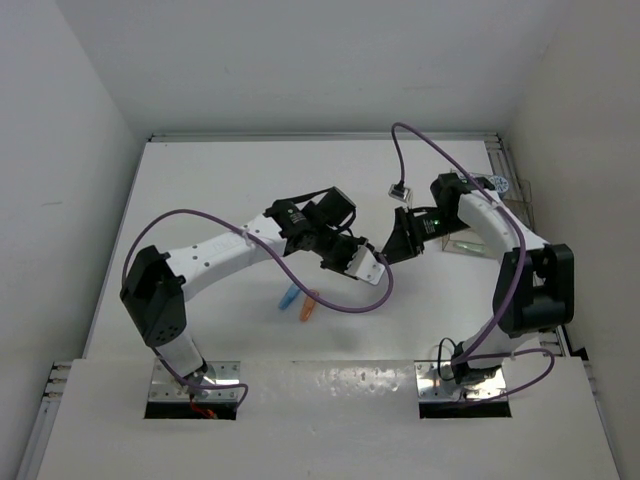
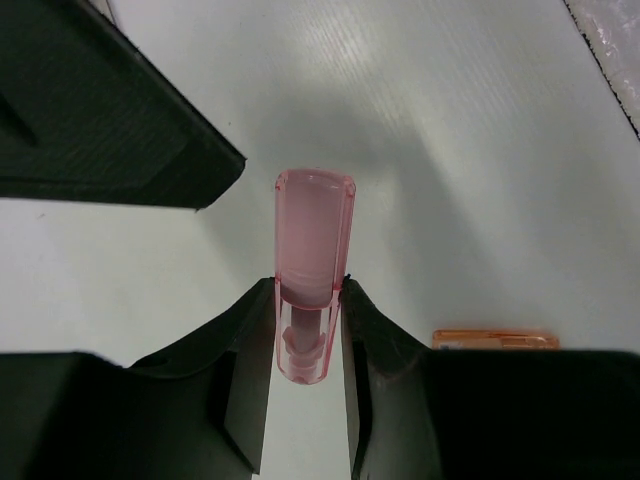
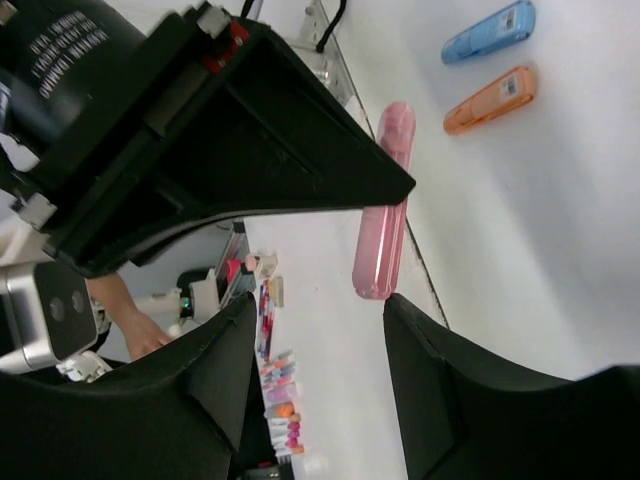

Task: Sort the stationery into containers
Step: Pick up the stationery from the center of the board, then place the stationery in the storage box.

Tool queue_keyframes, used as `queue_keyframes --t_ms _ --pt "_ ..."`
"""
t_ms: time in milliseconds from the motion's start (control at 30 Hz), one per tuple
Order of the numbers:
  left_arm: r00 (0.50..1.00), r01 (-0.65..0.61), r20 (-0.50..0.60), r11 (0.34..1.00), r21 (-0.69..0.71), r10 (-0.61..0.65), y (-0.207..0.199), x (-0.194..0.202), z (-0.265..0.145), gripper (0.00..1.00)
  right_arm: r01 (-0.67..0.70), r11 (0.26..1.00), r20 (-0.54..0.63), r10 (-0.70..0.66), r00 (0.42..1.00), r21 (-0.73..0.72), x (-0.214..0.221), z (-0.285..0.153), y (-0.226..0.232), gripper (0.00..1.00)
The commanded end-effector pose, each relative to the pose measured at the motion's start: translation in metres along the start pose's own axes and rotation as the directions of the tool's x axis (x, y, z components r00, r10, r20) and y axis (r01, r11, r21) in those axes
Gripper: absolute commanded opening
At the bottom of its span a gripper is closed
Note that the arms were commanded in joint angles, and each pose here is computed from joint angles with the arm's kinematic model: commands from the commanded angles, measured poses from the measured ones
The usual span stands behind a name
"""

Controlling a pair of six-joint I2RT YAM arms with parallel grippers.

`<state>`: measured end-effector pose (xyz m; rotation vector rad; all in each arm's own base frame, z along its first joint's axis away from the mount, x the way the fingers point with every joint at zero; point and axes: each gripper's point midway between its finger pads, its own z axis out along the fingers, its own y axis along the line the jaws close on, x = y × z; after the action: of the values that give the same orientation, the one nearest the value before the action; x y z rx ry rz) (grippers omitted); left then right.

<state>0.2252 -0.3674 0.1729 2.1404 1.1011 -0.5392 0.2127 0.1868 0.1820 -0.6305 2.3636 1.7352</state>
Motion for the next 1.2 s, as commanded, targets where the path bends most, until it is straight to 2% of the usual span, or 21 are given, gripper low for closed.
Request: queue_keyframes --t_ms 0,233,467,533,567,633,700,733,767,800,833,867,900,933,967,1000,1033,1067,1100,1133,1167 --pt "0.998 -0.044 0.052 0.998 -0.053 0.047 0.013 -0.027 -0.021 0.02 0.035 0.999 -0.004 -0.036 0.999 -0.031 0.009 0.001 0.004 0.53" --pt "0.995 -0.066 0.068 0.996 -0.055 0.069 0.016 -0.043 -0.023 0.02 0.05 0.999 -0.027 -0.051 0.998 -0.015 0.01 0.004 -0.003 0.57" --pt "0.994 -0.066 0.083 0.996 -0.052 0.07 0.016 -0.051 -0.023 0.02 0.074 0.997 -0.049 -0.075 0.996 -0.013 0.01 0.012 -0.003 0.56" --pt "0.994 -0.068 0.082 0.996 -0.055 0.072 0.017 -0.053 -0.022 0.02 0.086 0.996 -0.056 -0.086 0.995 -0.017 0.01 0.015 -0.002 0.51" --pt "0.994 -0.066 0.084 0.996 -0.052 0.07 0.017 -0.054 -0.021 0.02 0.088 0.996 -0.06 -0.089 0.994 -0.017 0.01 0.016 -0.001 0.41" --pt "0.993 -0.07 0.087 0.996 -0.059 0.075 0.019 -0.058 -0.022 0.06 0.098 0.995 -0.057 -0.099 0.993 -0.021 0.008 0.017 0.0 0.27" --pt "0.994 -0.059 0.084 0.996 -0.066 0.065 0.02 -0.059 -0.023 0.21 0.097 0.995 -0.06 -0.098 0.993 -0.018 0.008 0.017 0.0 0.15" --pt "0.995 -0.052 0.077 0.996 -0.07 0.057 0.021 -0.058 -0.023 0.28 0.101 0.995 -0.061 -0.102 0.993 -0.015 0.009 0.015 0.001 0.12" --pt "0.997 -0.037 0.071 0.996 -0.08 0.043 0.022 -0.055 -0.023 0.4 0.123 0.992 -0.061 -0.124 0.99 -0.013 0.009 0.014 0.0 0.1" --pt "0.998 -0.021 0.061 0.995 -0.095 0.027 0.024 -0.053 -0.025 0.45 0.13 0.992 -0.052 -0.13 0.99 -0.004 0.008 0.01 0.001 0.07" --pt "0.997 0.03 0.072 0.993 -0.11 -0.022 0.026 -0.053 -0.029 0.53 0.139 0.99 -0.054 -0.138 0.989 0.005 0.009 0.006 0.001 0.04" --pt "0.995 0.076 0.079 0.988 -0.136 -0.066 0.033 -0.046 -0.035 0.68 0.134 0.991 -0.029 -0.134 0.991 0.026 0.006 -0.003 -0.002 0.03" --pt "0.99 0.122 0.087 0.98 -0.157 -0.109 0.038 -0.042 -0.04 0.73 0.155 0.986 -0.012 -0.155 0.988 0.052 0.001 -0.012 -0.003 0.03" --pt "0.974 0.219 0.1 0.955 -0.2 -0.203 0.044 -0.03 -0.051 0.83 0.174 0.978 -0.005 -0.175 0.985 0.117 0.001 -0.029 -0.014 0.02" --pt "0.961 0.275 0.104 0.934 -0.229 -0.257 0.046 -0.023 -0.056 1.0 0.193 0.967 -0.008 -0.194 0.981 0.165 0.001 -0.039 -0.021 0.01" --pt "0.945 0.328 0.093 0.902 -0.28 -0.315 0.05 -0.011 -0.063 1.0 0.229 0.941 0.012 -0.239 0.971 0.25 -0.005 -0.058 -0.034 0.01" --pt "0.907 0.421 0.127 0.846 -0.326 -0.402 0.053 -0.001 -0.081 1.0 0.279 0.892 -0.039 -0.285 0.958 0.356 -0.002 -0.076 -0.056 0.0" --pt "0.882 0.469 0.132 0.821 -0.327 -0.452 0.045 0.014 -0.077 1.0 0.28 0.851 -0.027 -0.299 0.954 0.444 -0.001 -0.1 -0.073 0.0" --pt "0.863 0.503 0.143 0.795 -0.339 -0.485 0.041 0.023 -0.08 1.0 0.35 0.77 -0.051 -0.384 0.922 0.534 -0.01 -0.12 -0.087 0.0" --pt "0.828 0.558 0.186 0.741 -0.374 -0.53 0.042 0.029 -0.094 1.0 0.406 0.676 -0.127 -0.423 0.897 0.614 -0.009 -0.142 -0.106 0.0" --pt "0.791 0.604 0.177 0.704 -0.373 -0.585 0.03 0.044 -0.089 1.0 0.4 0.621 -0.134 -0.43 0.893 0.674 -0.006 -0.164 -0.12 0.0"
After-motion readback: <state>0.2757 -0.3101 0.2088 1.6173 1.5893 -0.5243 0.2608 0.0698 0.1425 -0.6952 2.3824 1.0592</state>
